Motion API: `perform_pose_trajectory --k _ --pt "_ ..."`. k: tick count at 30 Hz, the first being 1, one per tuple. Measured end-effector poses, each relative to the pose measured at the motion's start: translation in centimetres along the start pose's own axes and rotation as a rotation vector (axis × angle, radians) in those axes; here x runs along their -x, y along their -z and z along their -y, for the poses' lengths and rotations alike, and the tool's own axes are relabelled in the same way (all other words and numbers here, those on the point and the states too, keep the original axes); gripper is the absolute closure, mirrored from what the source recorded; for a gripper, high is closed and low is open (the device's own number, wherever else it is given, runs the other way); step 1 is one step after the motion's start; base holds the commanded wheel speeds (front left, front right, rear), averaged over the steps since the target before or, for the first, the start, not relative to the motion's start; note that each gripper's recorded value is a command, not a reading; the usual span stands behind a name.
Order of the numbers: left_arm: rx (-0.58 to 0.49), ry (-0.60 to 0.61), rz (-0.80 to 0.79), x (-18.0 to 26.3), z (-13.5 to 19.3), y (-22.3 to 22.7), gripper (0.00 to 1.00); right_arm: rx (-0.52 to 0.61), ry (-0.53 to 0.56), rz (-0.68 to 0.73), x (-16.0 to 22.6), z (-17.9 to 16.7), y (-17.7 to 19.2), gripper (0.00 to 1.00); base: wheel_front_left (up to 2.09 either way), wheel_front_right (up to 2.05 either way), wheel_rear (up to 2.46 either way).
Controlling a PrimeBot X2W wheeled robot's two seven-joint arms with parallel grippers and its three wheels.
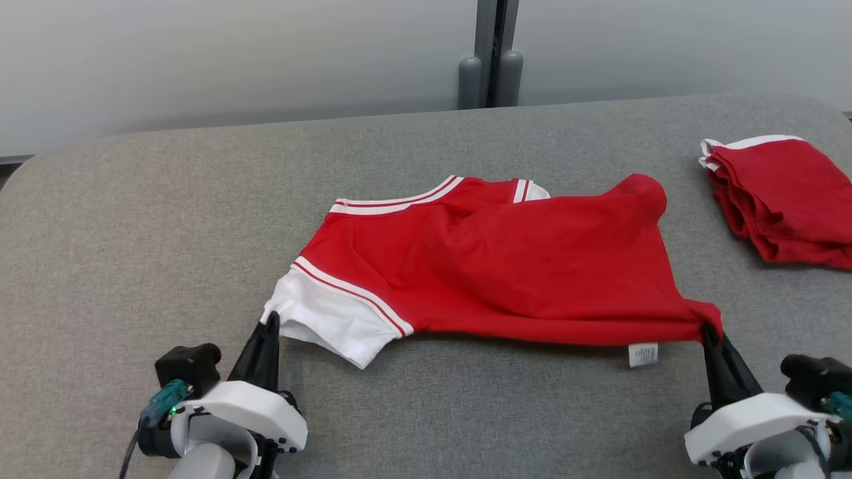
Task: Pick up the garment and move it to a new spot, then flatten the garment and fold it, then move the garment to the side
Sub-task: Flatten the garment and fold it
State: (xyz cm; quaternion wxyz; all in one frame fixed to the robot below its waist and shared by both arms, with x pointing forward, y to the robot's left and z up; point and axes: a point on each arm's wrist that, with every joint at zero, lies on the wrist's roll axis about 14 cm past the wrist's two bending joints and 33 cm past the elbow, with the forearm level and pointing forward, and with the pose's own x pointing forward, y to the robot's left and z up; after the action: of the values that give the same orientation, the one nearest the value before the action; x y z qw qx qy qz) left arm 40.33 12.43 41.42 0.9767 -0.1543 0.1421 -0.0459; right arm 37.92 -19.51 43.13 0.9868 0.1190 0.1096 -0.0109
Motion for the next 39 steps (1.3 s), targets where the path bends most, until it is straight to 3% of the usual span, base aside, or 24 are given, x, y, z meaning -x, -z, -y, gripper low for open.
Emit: perform_pose_trajectory --k 10,17,26,32,38,39 --pt "0.067 0.084 0.329 2.3 2.3 -9.4 1.0 -0.123 -0.093 0.23 0.4 -2.4 -8.6 1.0 0.0 0.0 0.0" --pt "0.078 0.216 0.653 7.1 6.3 -19.0 1.0 -0.119 -0.178 0.415 3.4 -3.8 -15.8 1.0 0.0 0.0 0.0" --pt "0.041 0.347 0.961 13.7 9.5 -27.1 1.0 -0.101 -0.209 0.616 8.1 -3.8 -22.5 1.0 0.0 0.0 0.0" --pt "-0.038 0.412 1.043 15.7 11.1 -29.9 1.0 -0.12 -0.217 0.653 9.5 -3.7 -23.9 1.0 0.0 0.0 0.0" --pt "-0.061 0.482 0.974 13.1 12.4 -29.6 1.0 -0.165 -0.222 0.569 7.0 -3.8 -22.2 1.0 0.0 0.0 0.0" --pt "-0.067 0.489 0.927 10.6 12.3 -29.4 1.0 -0.185 -0.243 0.534 4.9 -4.4 -21.6 1.0 0.0 0.0 0.0"
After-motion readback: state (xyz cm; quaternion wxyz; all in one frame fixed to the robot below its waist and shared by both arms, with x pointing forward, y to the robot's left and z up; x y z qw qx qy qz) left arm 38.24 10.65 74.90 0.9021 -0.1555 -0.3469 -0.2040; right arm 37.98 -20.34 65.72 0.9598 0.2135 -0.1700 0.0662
